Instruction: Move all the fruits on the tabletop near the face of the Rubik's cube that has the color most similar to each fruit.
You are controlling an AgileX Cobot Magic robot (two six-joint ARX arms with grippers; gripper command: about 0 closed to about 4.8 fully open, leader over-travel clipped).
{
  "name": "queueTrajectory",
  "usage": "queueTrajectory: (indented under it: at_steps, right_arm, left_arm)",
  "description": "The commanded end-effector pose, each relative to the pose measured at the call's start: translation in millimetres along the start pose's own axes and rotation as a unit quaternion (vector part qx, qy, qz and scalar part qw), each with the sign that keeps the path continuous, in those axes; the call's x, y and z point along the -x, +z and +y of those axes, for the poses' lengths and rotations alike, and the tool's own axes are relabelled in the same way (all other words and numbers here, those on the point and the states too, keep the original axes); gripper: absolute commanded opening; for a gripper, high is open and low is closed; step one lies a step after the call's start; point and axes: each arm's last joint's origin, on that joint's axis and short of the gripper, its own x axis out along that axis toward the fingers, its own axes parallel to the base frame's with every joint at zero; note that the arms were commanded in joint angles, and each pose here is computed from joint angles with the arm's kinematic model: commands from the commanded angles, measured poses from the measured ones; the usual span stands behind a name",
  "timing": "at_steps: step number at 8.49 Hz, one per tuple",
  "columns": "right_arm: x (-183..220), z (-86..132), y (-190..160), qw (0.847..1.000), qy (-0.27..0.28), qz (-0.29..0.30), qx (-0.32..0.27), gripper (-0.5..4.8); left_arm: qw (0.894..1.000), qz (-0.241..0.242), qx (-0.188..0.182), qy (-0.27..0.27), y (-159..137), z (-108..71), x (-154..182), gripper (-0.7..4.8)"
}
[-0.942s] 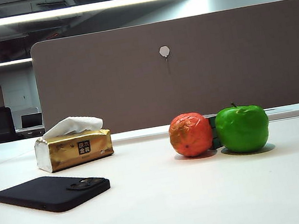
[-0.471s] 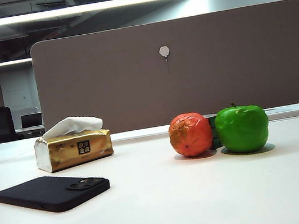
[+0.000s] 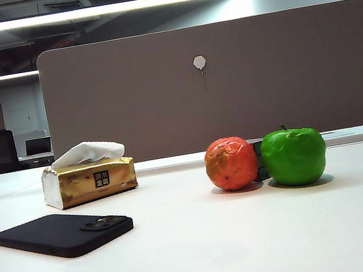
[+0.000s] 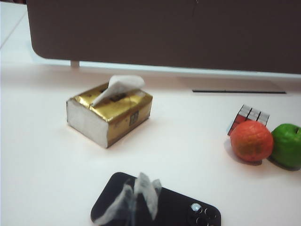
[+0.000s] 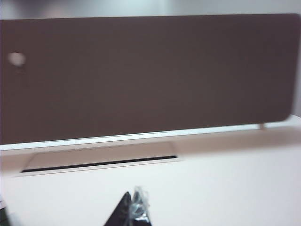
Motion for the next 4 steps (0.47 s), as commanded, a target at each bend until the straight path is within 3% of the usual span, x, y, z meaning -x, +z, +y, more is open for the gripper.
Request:
queueTrajectory:
  at_steps: [1,3,4]
  right_arm:
    - [0.1,1.5,1.5,0.999,0.054,-0.007,-0.002,-0.01]
    - [0.1,1.6,1.4,0.998,0.054,-0.007,-0.002,-0.01]
    - [0.4,3.4,0.9,0.996,0.087,-0.003,-0.001,-0.01]
  left_arm:
    - [1.000,-0.009,-0.002,-0.005,-26.6,4.2,-15.0,-0.05]
    - [1.000,-0.016,-0.003,-0.006,-31.5,5.0,-17.7,-0.05]
    - [0.999,-0.034,-0.025,-0.019,-40.6,5.8,-22.3,-0.05]
